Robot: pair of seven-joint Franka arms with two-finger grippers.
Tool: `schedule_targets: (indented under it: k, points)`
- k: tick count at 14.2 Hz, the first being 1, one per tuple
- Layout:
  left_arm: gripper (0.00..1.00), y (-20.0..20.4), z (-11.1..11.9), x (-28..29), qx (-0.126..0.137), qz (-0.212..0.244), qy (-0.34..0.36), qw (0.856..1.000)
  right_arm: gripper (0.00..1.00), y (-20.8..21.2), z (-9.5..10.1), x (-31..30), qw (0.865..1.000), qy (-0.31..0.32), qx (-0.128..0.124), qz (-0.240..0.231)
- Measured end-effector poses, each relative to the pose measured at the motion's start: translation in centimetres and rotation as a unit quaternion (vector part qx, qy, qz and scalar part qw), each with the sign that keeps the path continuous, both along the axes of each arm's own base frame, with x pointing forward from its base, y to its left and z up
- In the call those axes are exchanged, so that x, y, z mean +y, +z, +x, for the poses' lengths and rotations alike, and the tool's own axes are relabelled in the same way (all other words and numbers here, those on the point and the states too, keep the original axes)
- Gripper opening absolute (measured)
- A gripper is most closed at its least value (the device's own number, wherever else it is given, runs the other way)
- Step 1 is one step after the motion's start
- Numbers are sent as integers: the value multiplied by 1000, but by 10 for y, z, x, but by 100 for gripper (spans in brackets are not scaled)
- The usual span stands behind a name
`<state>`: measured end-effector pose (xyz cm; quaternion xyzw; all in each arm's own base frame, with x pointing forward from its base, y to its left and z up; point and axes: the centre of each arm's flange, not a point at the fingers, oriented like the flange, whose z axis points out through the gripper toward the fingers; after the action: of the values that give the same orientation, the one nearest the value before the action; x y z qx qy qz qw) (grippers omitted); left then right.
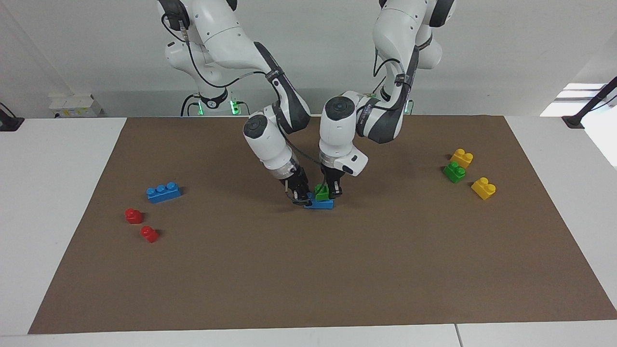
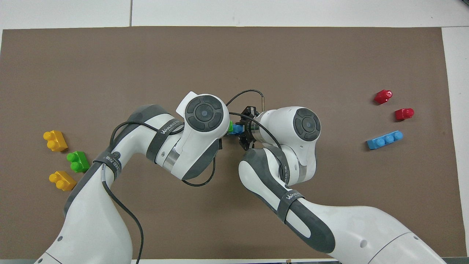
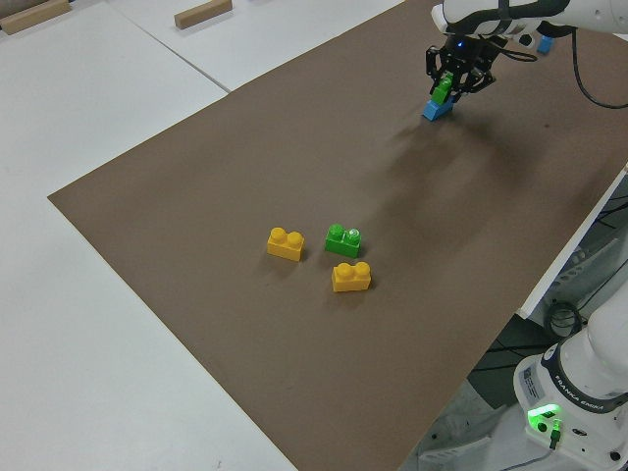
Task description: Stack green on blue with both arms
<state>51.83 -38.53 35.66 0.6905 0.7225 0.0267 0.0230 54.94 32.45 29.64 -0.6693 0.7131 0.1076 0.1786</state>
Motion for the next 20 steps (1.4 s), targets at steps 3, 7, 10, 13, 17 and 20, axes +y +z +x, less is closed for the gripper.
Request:
schedule_targets:
  k: [3, 7, 10, 13, 17, 20]
  points:
    - [74, -17, 1, 1, 7, 11, -10, 1000, 34, 0, 0, -2, 1000, -1, 0, 0]
    - [100, -18, 2, 0, 6, 11, -15, 1000, 34, 0, 2, -4, 1000, -3, 0, -1]
    - [100, -8, 6, 5, 0, 10, -23, 1000, 34, 0, 2, -6, 1000, -5, 0, -1]
    - [100, 27, 12, 25, -10, 12, -24, 1000, 39, 0, 3, -7, 1000, -6, 0, -1]
    - [100, 72, 6, 46, -5, 26, -43, 999, 78, 3, 8, -11, 1000, -10, -5, 0]
    - [100, 103, 5, 73, 0, 37, -69, 997, 86, 16, 16, -10, 1000, -14, -17, 7]
